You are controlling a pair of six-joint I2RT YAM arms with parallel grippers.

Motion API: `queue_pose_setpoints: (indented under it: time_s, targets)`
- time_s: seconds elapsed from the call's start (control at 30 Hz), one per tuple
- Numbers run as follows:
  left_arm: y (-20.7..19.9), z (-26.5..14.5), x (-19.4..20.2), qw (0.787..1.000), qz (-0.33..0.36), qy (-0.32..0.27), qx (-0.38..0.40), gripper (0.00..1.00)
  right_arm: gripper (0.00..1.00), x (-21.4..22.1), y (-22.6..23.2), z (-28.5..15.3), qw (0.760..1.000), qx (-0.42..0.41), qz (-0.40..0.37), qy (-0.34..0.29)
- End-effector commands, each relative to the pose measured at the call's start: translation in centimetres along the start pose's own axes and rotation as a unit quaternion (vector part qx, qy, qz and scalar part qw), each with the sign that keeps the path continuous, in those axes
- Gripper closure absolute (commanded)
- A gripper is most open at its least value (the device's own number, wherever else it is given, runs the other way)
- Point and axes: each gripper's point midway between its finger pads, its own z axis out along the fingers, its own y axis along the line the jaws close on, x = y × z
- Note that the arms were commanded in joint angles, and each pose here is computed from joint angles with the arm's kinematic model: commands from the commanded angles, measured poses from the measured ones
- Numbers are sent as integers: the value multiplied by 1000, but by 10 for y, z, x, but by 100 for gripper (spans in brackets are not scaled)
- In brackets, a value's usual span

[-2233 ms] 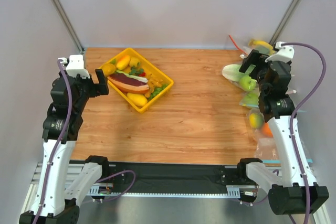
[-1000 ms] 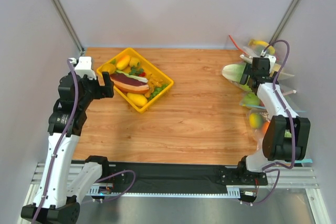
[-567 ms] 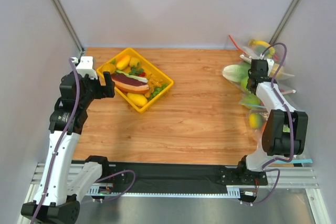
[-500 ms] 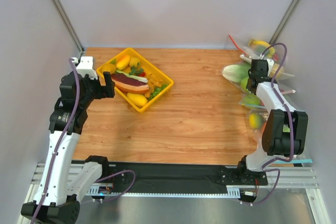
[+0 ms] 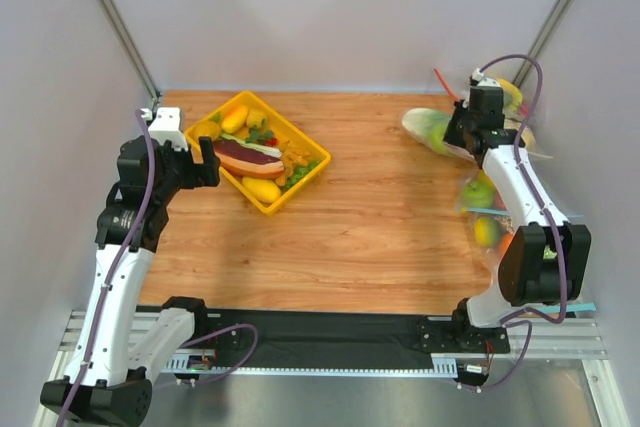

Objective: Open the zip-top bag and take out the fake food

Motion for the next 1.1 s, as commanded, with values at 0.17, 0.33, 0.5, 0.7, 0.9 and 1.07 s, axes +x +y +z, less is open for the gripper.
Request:
queue_pose_setpoints:
  time_s: [0.17, 0.33, 0.5, 0.7, 0.9, 1.07]
  targets:
    - [-9, -3, -8, 1000, -3, -13, 26, 1, 100, -20, 95, -27, 988, -155, 8, -15]
    - [-34, 0, -8, 996, -19, -13, 85, 1, 100, -1, 136, -24, 981, -194, -4, 4]
    - [-42, 0, -6, 996, -8, -7, 88, 1, 100, 15, 168, -22, 974, -226, -10, 26]
    - [-71, 4, -1, 992, -4, 0, 130, 1, 100, 26, 200, -26, 963, -267, 2, 39]
    - [-125, 15, 22, 982, 10, 27, 184, 1, 100, 38, 230, -32, 953, -298, 24, 49]
    - [-188, 34, 39, 962, -15, 56, 266, 1, 100, 44, 255, -41, 944, -323, 39, 50]
